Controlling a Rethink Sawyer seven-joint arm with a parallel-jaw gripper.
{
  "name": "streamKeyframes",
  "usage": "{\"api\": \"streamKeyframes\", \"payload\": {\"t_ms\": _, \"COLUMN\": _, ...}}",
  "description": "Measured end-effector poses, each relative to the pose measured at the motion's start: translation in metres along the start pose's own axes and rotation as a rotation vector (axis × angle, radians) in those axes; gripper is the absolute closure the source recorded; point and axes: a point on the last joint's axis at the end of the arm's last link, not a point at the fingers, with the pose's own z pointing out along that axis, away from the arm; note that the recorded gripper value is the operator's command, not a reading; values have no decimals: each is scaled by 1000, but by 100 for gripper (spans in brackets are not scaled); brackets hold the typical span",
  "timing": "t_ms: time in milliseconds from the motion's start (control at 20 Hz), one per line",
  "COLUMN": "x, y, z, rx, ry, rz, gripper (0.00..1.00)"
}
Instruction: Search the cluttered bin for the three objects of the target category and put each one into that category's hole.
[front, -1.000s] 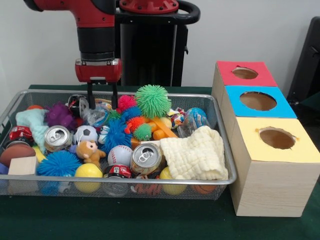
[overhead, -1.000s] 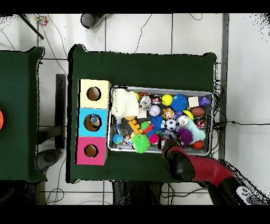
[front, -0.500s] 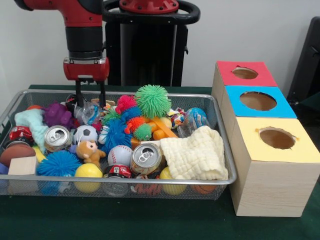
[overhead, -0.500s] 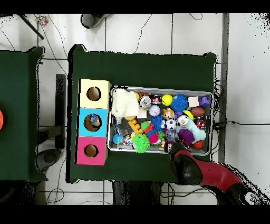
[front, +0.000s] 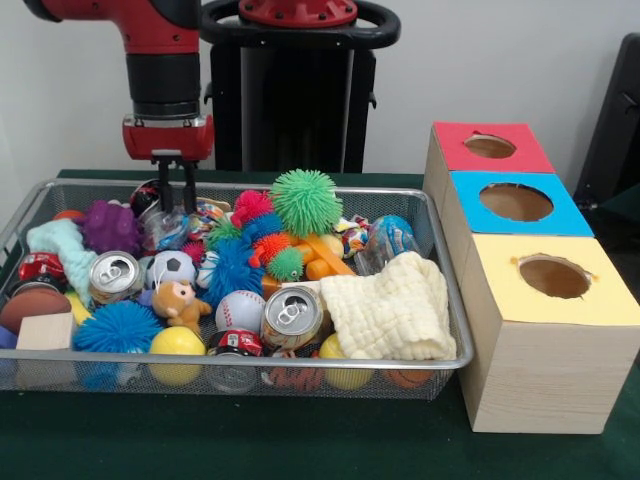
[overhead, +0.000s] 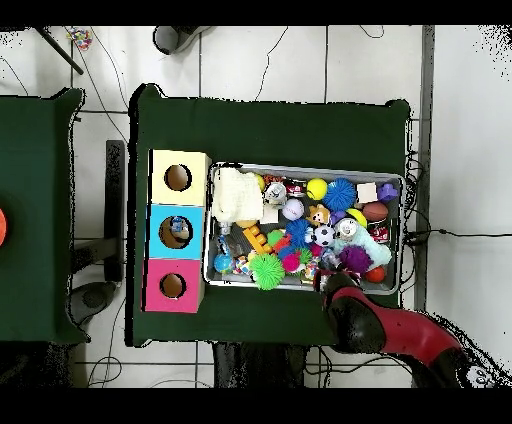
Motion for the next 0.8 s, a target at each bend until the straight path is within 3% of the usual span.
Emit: {"api": "streamKeyframes", "payload": {"t_ms": 800, "x": 0, "y": 0, "z": -1, "rx": 5, "ry": 0, "rz": -5, "gripper": 100}}
